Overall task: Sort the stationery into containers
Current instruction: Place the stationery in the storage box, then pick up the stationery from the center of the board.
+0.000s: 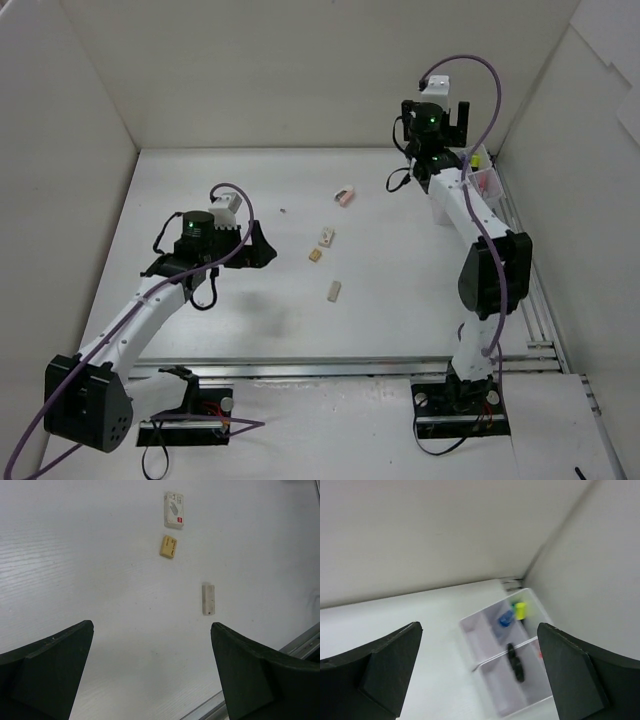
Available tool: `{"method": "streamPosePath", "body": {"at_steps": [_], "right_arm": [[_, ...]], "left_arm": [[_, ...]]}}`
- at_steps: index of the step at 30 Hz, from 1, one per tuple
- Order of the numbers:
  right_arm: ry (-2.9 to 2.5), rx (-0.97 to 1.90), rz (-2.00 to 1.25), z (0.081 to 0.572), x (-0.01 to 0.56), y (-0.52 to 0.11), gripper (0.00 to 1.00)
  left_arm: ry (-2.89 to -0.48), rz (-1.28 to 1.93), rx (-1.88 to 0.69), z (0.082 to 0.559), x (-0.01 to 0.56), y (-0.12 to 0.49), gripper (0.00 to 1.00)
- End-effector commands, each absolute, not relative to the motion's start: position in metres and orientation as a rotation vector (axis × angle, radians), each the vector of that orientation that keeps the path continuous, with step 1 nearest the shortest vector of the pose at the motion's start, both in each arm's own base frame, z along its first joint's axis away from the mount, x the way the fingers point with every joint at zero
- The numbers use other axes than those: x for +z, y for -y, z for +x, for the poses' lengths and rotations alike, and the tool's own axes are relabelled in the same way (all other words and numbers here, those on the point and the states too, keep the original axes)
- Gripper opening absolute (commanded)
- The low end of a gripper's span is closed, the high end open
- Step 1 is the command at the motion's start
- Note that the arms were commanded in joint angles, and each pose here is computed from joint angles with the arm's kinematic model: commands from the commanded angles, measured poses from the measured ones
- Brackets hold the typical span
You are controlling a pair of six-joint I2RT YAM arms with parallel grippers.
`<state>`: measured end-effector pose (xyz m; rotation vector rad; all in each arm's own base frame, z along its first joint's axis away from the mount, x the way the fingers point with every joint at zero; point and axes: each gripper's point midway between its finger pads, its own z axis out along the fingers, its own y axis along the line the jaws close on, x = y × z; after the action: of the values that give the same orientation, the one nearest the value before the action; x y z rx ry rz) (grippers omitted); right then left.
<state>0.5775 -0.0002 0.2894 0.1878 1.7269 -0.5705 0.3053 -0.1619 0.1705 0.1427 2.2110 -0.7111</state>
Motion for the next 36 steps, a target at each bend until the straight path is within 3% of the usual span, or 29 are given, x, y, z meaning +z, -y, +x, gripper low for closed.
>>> {"method": "streamPosePath", "body": {"at_steps": [1,7,14,17,24,30,31,36], "right_arm": [[-1.779,-0.25,0.097,0.544,0.301,-0.077,0.98],[-2.029,0.078,0.084,0.494,0.206,-0.183,0.98],[-2.239,0.155,0.045,0.451,0.133,-0.276,0.98],[-2.317,0.151,0.093,0.441,0.103,-0.291,0.97],[-2.413,0.095,0.187,0.433,0.054,-0.292,0.84],[-2.414,0.047,0.204,0.437,0.04,-0.289,0.51],[-2.421,0.044,0.202,0.439,0.036,-0.289,0.38],[-2.398,0.008,0.192,0.445,0.038,-0.285,0.09]], "left_arm": [[-2.141,0.13,-0.717,0.302,0.19,0.159,0.99],[-2.153,0.091,-0.712,0.279,0.184,0.15,0.99],[-2.165,0.045,-0.713,0.256,0.171,0.142,1.0],[-2.178,0.039,-0.714,0.249,0.164,0.142,0.99],[-2.172,0.019,-0.703,0.243,0.158,0.138,0.99],[-2.16,0.025,-0.683,0.247,0.162,0.136,0.99],[-2.156,0.028,-0.68,0.248,0.163,0.136,0.99],[-2.145,0.031,-0.666,0.25,0.167,0.134,1.0]]}}
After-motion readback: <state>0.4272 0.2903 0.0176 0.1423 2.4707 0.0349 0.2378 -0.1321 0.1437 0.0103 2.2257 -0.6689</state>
